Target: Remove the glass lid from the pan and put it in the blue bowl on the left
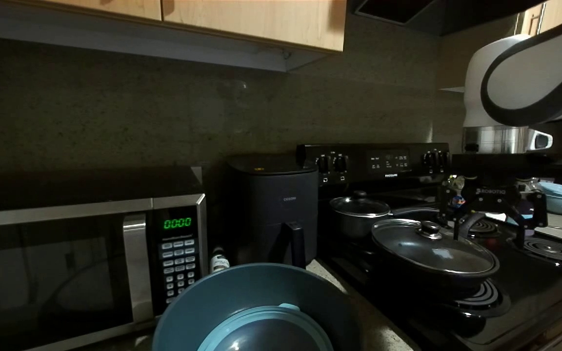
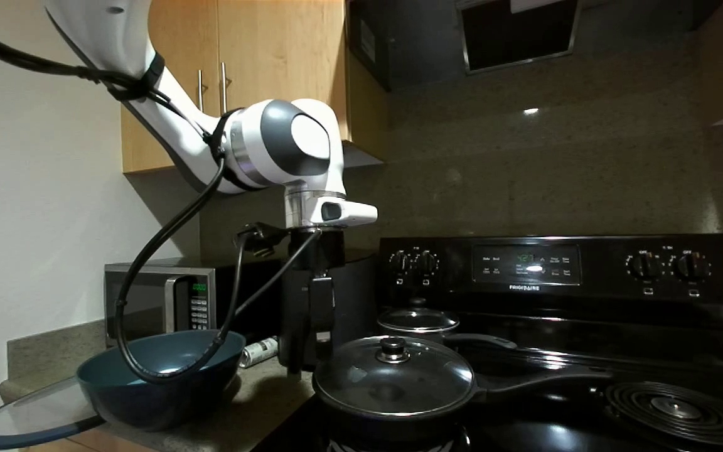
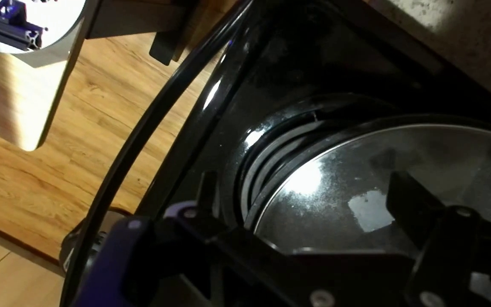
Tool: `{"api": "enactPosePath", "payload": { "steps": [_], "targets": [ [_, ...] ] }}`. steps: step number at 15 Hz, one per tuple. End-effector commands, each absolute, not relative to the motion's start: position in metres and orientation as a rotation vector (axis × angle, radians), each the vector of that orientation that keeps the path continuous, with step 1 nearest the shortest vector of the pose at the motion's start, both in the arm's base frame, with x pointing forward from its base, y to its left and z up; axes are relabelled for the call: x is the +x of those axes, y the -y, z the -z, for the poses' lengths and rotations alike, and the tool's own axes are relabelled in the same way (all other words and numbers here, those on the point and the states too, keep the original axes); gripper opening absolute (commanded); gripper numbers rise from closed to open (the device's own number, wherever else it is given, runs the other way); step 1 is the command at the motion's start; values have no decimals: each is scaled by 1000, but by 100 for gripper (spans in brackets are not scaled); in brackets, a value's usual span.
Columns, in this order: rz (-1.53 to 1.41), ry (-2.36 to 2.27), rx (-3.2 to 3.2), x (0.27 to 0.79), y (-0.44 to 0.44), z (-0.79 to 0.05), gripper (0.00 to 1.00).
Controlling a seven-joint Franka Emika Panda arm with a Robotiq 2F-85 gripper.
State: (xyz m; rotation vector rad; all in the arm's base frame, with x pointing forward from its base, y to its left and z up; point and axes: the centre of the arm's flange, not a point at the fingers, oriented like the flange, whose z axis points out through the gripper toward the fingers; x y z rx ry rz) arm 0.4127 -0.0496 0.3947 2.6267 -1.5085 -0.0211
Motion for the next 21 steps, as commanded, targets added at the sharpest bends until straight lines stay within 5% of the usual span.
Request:
{"api": "enactPosePath", "payload": {
  "steps": [1,17,21],
  "targets": [
    [24,1517,2621,413,51,-394,100],
    [10,1218,2790,459,98,-387,100],
    [-56,832,2924,478,99,-389,100]
  ]
}}
